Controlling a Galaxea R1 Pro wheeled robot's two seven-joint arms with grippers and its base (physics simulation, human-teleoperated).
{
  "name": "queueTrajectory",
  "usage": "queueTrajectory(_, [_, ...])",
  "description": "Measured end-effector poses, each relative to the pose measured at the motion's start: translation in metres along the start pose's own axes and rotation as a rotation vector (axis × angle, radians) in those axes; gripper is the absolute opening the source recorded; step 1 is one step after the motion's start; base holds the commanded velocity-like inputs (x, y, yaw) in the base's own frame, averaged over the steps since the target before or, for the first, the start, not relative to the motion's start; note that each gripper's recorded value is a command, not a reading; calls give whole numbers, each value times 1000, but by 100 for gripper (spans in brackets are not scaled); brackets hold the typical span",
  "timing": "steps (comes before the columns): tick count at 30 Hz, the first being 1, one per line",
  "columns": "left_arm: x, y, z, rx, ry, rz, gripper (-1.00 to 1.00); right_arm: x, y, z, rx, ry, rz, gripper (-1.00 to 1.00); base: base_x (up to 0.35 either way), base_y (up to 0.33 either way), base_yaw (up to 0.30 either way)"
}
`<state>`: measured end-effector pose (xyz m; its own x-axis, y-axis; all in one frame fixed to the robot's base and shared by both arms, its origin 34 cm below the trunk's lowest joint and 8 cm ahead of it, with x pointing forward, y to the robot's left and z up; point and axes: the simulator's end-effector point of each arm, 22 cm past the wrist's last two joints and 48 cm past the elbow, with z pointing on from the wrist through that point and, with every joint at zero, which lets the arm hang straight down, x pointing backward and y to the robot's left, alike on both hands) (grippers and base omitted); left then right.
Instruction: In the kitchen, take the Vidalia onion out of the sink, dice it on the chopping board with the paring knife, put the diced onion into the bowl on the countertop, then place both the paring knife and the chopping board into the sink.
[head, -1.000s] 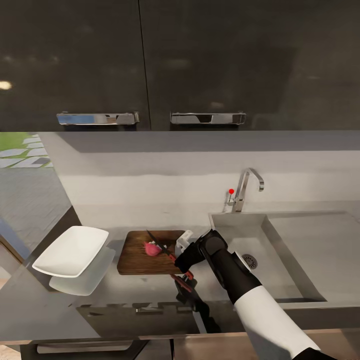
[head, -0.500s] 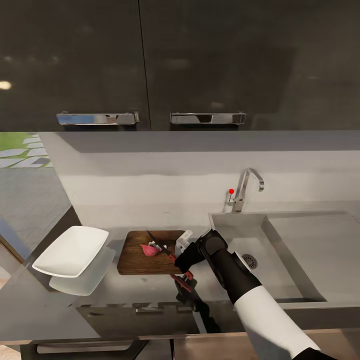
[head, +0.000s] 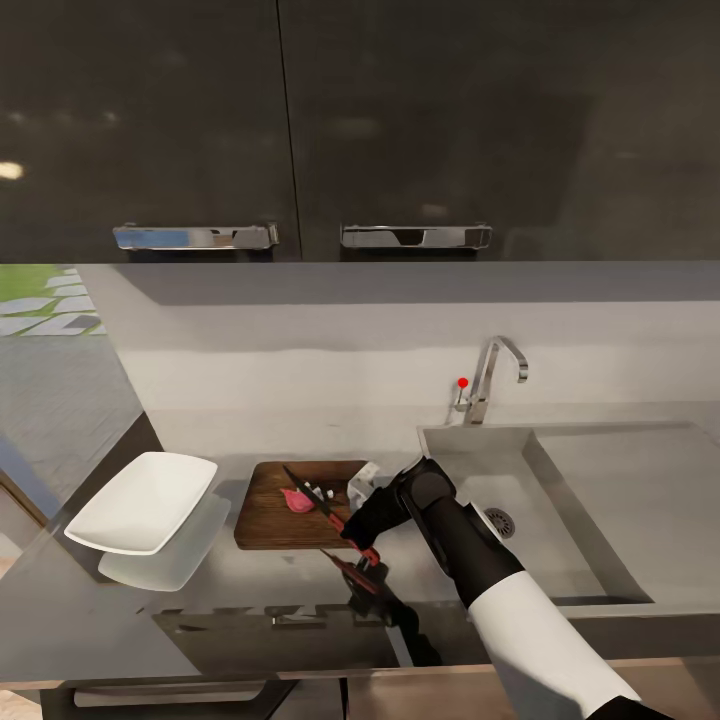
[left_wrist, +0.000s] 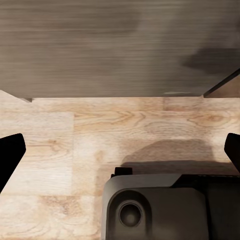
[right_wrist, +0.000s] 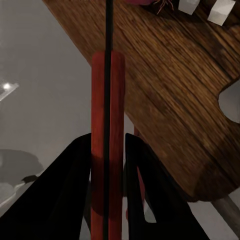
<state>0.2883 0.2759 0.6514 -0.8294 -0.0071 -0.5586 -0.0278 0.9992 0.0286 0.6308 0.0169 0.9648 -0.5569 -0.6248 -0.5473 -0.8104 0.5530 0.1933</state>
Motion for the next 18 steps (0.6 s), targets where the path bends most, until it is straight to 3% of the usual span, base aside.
queueTrajectory(18, [0, 0, 0, 0, 1, 1, 100, 3, -1, 2, 2, 9, 11, -100, 0, 0, 0])
